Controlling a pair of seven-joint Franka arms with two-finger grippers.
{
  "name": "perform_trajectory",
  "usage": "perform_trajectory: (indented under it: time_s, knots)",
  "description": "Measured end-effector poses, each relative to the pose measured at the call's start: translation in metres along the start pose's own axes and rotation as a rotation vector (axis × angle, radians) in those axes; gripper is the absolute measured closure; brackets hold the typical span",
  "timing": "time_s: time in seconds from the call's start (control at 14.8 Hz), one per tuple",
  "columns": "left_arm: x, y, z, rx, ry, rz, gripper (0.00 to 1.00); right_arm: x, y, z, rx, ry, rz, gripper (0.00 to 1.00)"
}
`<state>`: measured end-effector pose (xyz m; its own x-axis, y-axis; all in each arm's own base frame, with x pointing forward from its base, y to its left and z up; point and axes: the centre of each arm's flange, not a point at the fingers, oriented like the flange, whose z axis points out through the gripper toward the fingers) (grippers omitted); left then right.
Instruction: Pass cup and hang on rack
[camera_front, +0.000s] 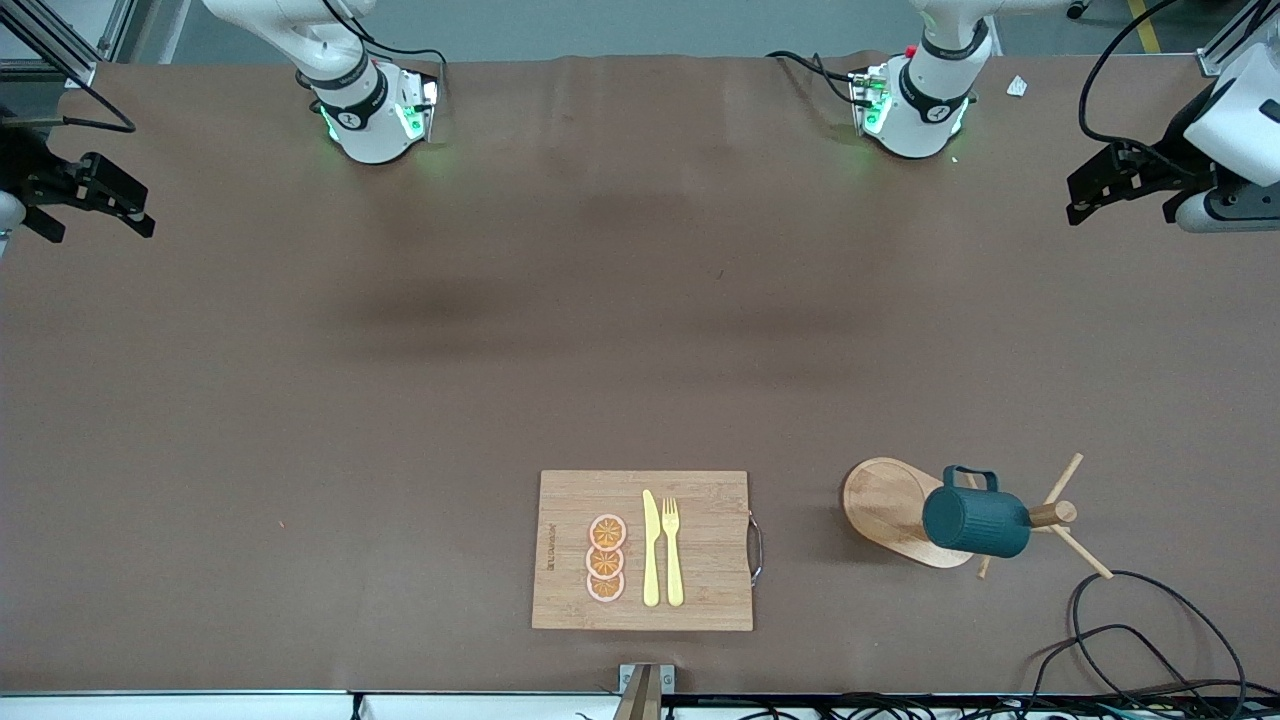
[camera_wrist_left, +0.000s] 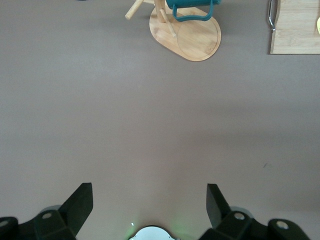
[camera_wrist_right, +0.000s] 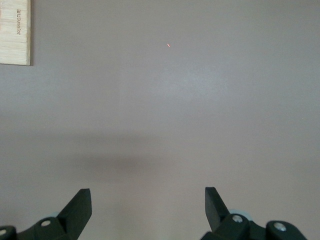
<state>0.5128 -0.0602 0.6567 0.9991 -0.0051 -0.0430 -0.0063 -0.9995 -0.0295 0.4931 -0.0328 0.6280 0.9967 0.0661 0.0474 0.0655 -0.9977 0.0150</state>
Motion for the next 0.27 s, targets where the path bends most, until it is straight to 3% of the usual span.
perform_trajectory:
  time_s: [0.27]
  knots:
    - [-0.0011,-0.0007,0.0009,0.0,-0.001,-0.001,0.0,0.0,-0.0001,-0.0001,0.0,0.0,0.0,0.0]
